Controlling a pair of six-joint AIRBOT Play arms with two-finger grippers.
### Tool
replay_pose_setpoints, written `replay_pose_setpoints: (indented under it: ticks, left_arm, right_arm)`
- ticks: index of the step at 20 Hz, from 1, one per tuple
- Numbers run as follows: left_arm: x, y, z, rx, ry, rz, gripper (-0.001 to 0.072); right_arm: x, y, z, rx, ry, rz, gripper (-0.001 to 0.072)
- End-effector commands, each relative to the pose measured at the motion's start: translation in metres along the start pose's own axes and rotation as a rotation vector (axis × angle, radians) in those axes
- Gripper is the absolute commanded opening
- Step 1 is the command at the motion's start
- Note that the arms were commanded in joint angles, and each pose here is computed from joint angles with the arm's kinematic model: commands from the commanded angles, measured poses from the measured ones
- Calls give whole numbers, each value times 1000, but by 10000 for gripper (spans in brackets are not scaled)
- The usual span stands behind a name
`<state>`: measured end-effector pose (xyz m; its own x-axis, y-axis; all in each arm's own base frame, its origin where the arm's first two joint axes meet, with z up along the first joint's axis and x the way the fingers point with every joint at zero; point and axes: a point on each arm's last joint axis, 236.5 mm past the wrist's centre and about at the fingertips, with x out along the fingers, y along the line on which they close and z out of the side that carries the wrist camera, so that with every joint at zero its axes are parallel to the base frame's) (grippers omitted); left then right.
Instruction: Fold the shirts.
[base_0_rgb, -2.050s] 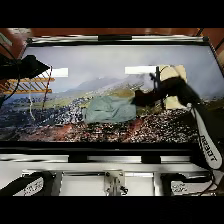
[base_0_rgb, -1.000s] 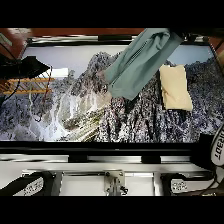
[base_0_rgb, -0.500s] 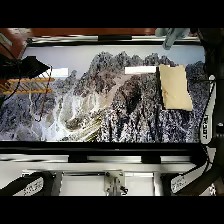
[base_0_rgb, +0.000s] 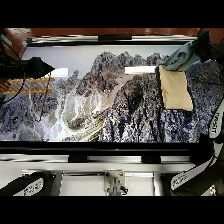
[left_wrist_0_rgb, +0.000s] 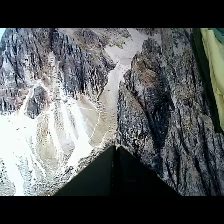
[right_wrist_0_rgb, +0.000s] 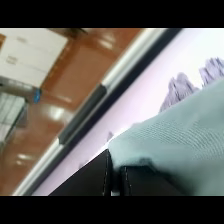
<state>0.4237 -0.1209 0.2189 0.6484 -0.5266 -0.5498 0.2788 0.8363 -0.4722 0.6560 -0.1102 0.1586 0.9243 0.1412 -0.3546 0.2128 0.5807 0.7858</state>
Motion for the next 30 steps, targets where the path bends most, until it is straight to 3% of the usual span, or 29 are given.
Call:
replay_pose_setpoints:
  ticks: [1,5,12,14,21,28,29,30]
  left_arm:
    - [6,-2,-3,6,13,-6,38]
    - [9,-1,-5,25,21,-7,38]
    - [9,0,-5,74,21,-7,39]
    - [11,1,-5,74,26,-7,38]
    - [19,7,-9,66,44,-4,39]
    - [30,7,-15,61,70,-11,38]
    - [32,5,-16,64,76,-16,38]
    - [34,2,-18,67,82,-21,39]
  right_arm:
    - [-27,7,-9,39,94,-15,73]
    - [-64,31,-18,54,154,-50,73]
    - [-157,-82,-102,-141,581,-680,73]
    - [-165,-98,-115,-214,642,-789,73]
    - [-138,-144,-157,-255,753,-904,74]
    - [-163,-166,-153,-327,823,-1018,73]
    - [-164,-167,-152,-330,820,-1024,99]
    - [-166,-169,-148,-340,811,-1041,307]
